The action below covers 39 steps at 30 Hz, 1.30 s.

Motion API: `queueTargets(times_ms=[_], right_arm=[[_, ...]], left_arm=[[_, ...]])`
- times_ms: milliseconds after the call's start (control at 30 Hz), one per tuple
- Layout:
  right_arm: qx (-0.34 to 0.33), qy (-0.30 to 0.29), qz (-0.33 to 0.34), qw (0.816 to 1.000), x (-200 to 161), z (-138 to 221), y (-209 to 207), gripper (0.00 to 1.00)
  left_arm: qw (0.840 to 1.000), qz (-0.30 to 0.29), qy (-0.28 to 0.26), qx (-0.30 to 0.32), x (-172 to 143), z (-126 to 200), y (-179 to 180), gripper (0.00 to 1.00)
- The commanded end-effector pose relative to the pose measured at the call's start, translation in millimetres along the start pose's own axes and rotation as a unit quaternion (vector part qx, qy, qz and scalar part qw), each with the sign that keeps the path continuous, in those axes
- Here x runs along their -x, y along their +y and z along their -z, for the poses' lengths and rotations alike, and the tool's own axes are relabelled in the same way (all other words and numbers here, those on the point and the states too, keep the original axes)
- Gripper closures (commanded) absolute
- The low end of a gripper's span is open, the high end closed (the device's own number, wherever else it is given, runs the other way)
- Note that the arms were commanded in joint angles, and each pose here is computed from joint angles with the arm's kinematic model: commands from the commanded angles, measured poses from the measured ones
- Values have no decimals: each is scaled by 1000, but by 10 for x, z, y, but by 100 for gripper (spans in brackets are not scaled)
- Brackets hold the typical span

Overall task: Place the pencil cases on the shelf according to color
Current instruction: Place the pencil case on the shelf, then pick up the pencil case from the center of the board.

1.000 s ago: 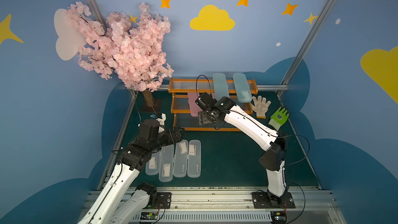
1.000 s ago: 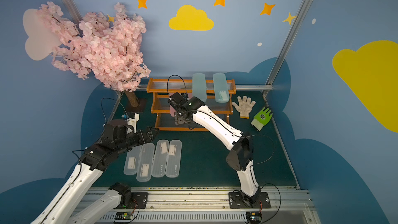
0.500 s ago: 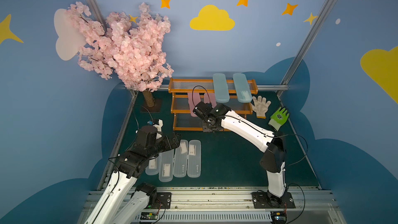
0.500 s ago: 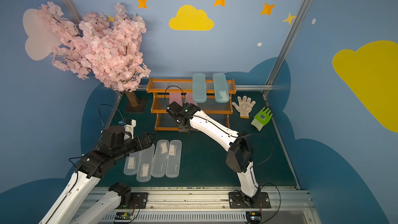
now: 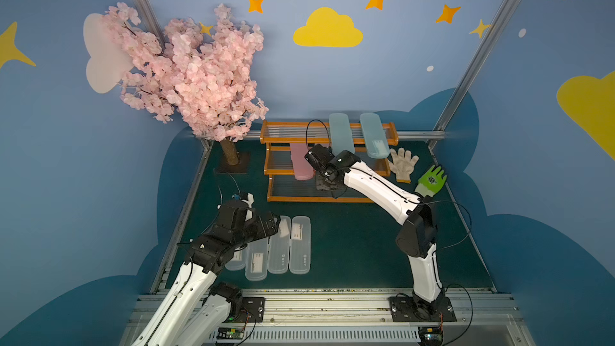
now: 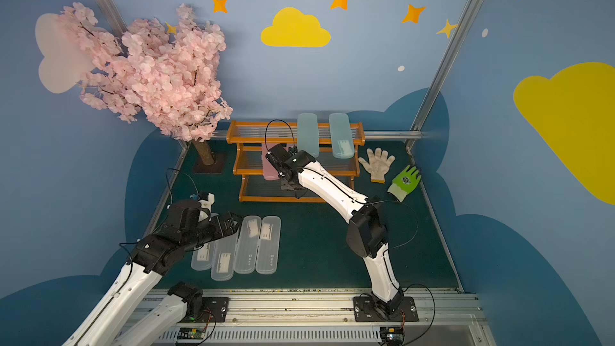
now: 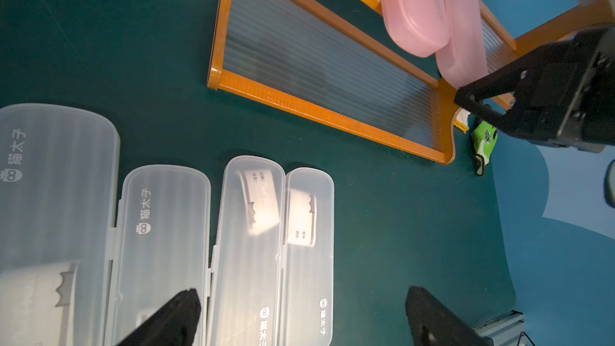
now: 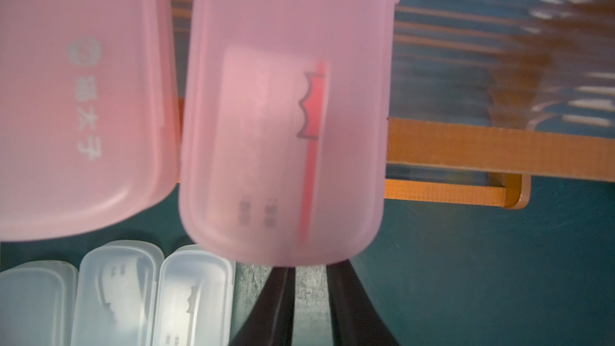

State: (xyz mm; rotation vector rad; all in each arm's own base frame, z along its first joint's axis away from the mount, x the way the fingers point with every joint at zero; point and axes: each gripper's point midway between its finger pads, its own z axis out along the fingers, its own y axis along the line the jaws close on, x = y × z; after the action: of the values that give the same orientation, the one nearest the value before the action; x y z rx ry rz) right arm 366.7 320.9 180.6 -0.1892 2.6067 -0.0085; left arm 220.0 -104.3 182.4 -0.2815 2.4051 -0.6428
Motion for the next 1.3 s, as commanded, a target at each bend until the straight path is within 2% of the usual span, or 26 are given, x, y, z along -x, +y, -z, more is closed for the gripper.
queueTargets(times_ms=[0,67,167,267,400,600,767,867,1067,1267], right_arm=[[-1,-4,4,1000,46,-48,18,75],[2,-1,7,1000,10,-18,22,73],[8,4,16,1000,-81,96,41,65],[4,15,20,1000,-256,217,56,51],[4,36,26,999,-639,315,103,31],[9,64,30,997,-1318,332,244,18],[70,97,33,992,-1863,187,591,14],[84,108,34,990,-2069,124,749,12],[92,122,56,987,-2252,19,1066,9],[95,137,71,983,-2341,-118,1216,9]], left_arm=[[1000,3,-3,3,-10,-1,32,0],[1000,8,1,5,-40,-11,55,0],[1000,18,2,10,-71,-5,88,0],[999,38,3,27,-95,3,159,0],[997,63,13,52,-162,-37,269,0],[993,81,24,88,-294,-106,434,0],[990,85,25,114,-361,-150,529,0],[987,79,31,136,-388,-179,586,0],[985,86,24,148,-392,-197,639,0],[985,86,9,148,-361,-146,659,0]])
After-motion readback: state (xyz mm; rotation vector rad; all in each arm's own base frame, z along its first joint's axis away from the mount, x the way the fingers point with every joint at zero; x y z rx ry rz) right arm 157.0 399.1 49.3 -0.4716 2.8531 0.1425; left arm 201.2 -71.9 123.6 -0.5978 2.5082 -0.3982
